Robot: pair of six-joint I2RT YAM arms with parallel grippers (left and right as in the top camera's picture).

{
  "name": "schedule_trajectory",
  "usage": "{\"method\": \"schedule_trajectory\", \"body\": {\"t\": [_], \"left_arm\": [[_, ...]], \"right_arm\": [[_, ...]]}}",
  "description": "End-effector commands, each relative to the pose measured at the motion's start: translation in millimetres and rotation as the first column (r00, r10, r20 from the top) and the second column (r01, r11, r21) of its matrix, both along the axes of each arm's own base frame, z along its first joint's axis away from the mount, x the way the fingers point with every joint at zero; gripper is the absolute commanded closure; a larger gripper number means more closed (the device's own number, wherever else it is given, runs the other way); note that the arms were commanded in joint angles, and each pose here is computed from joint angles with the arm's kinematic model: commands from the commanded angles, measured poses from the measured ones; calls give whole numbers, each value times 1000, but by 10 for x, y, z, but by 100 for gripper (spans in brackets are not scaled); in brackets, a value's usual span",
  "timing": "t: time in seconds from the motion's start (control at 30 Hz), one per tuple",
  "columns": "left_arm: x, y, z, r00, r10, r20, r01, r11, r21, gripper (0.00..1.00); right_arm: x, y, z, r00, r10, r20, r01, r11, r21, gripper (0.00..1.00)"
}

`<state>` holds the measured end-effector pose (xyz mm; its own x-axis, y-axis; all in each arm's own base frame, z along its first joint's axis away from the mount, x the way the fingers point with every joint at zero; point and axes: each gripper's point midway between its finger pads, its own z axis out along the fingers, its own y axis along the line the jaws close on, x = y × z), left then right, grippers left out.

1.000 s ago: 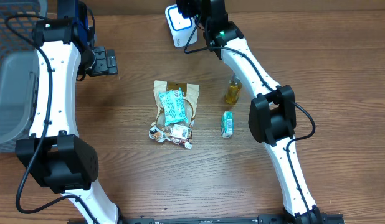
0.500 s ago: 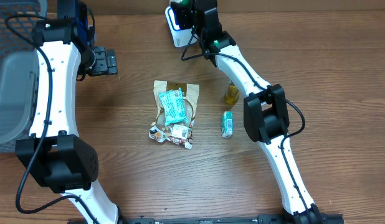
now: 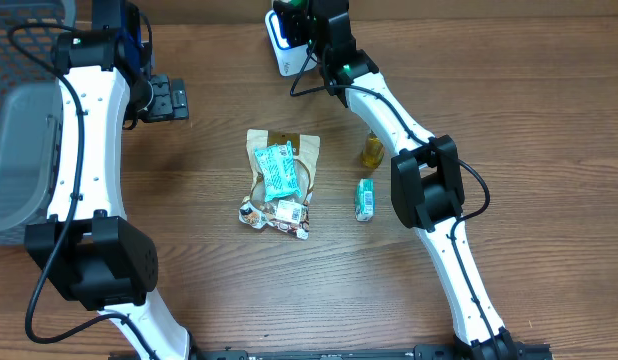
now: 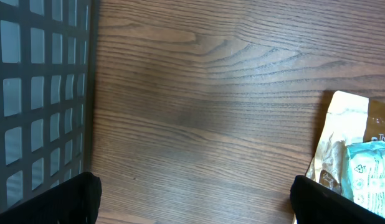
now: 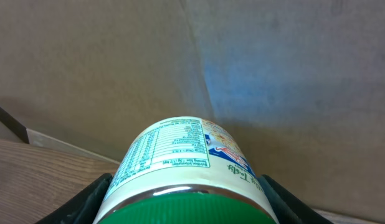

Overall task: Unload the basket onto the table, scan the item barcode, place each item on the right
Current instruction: 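Hold the jar's label under the white scanner with the right gripper, then carry the jar to the right rear, set it down, open gripper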

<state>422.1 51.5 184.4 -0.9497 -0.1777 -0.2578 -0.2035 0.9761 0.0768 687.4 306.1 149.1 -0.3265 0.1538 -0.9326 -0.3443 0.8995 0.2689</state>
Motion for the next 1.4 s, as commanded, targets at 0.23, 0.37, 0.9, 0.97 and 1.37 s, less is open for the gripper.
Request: {"method": "schedule_trajectory", "body": {"t": [0.23, 0.37, 0.9, 0.97, 1.37], "left_arm": [[32, -19, 62, 1000, -16, 18, 16, 1000, 9, 0], [29, -6, 62, 1000, -13, 18, 13, 1000, 9, 0], [32, -22, 62, 1000, -17, 18, 17, 1000, 9, 0], [31, -19, 62, 1000, -16, 18, 16, 1000, 9, 0], [31, -19, 62, 1000, -16, 18, 16, 1000, 9, 1]], "right_arm": [[-276, -397, 1887, 982, 16, 188, -33, 995, 89, 96], [-479, -872, 2302, 991, -35, 129, 26, 997, 69, 96], [-1774, -3283, 1096, 648, -382, -659, 325, 921, -215, 88], [-2012, -3531, 909, 542, -405, -736, 347, 906, -244, 88], [-2650, -4129, 64, 197, -404, -893, 394, 867, -306, 87]]}}
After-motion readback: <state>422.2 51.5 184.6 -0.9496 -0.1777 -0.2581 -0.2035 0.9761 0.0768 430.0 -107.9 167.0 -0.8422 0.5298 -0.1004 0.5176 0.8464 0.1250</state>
